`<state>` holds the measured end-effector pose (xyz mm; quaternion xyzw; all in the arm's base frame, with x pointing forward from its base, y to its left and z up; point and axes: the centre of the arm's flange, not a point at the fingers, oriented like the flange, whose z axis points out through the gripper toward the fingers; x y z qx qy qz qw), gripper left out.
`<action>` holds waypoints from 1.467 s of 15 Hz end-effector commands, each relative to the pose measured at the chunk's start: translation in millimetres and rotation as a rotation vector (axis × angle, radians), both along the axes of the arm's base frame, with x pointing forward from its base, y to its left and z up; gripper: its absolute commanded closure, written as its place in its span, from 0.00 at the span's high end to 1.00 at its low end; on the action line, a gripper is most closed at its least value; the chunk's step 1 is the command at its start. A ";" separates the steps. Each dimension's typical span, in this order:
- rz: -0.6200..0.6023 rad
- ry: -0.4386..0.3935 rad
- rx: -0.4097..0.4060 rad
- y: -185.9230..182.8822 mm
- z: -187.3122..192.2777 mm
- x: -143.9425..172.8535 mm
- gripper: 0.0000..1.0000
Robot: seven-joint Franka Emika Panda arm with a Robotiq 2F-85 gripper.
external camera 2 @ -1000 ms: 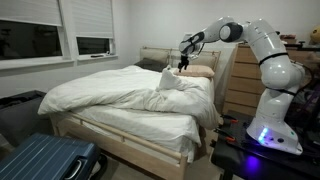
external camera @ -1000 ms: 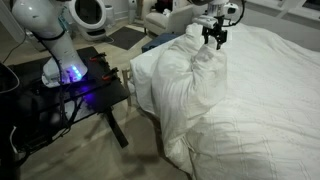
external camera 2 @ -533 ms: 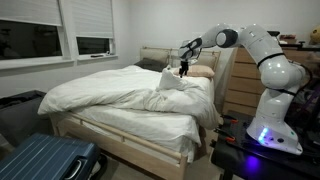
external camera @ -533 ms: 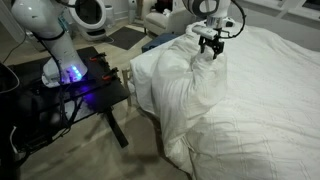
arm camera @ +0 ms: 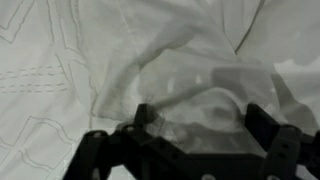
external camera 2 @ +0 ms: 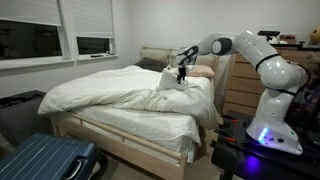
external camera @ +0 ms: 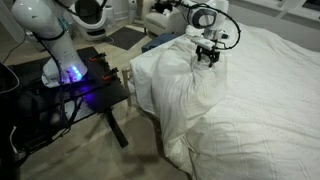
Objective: Uncover the right corner of the bed
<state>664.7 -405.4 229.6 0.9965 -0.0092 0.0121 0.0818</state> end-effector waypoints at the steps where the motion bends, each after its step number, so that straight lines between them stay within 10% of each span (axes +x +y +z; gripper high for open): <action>1: 0.049 -0.062 -0.077 -16.4 -14.2 18.6 1.00; 13: -0.078 -0.125 -0.119 -34.8 32.7 16.1 0.03; 21: -0.259 -0.011 -0.087 -45.7 68.0 8.3 0.00; 22: -0.277 -0.008 -0.085 -47.3 71.3 9.5 0.26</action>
